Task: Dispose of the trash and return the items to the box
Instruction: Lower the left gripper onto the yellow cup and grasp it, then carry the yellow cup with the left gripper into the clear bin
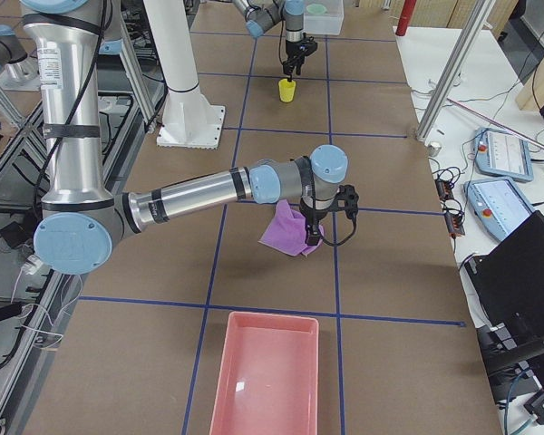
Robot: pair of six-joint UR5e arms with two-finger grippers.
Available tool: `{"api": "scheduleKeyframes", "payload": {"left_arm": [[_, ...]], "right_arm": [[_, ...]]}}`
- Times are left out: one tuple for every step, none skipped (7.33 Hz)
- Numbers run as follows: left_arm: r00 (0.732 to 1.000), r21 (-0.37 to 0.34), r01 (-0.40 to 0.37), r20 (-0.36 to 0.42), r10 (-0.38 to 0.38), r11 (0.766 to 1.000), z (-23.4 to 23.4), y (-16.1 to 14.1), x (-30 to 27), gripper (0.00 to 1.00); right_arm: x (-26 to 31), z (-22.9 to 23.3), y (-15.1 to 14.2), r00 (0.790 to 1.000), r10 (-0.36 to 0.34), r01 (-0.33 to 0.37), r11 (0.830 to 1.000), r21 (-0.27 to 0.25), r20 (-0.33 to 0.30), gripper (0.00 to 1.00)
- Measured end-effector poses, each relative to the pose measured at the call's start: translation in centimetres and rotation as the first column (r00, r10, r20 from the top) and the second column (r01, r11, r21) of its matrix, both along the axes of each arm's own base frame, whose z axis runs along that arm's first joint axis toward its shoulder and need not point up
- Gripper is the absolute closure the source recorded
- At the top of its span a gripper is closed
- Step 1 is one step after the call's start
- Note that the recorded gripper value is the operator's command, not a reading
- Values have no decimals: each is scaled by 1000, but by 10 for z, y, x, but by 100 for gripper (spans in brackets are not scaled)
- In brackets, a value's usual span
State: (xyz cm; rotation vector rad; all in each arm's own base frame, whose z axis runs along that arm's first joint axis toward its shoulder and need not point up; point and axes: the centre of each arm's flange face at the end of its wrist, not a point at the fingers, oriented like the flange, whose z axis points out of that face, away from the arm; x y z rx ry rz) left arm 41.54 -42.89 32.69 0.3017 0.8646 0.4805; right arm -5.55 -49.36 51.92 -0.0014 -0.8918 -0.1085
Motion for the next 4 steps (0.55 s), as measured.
{"api": "scheduleKeyframes", "payload": {"left_arm": [[1000,-2,-4,4,4,1000,3,2,2,42],[1000,-4,-6,9,6,1000,6,3,2,69],[1000,-6,-6,11,6,1000,7,4,2,88],[1000,-8,-4,10,4,1000,7,5,2,100]], "right_arm": [[0,1,0,1000,0,0,1000,-1,0,0],[0,1,0,1000,0,0,1000,-1,0,0],[0,1,0,1000,-1,1,1000,-2,-1,0],[0,1,0,1000,-1,1,1000,-2,-1,0]]}}
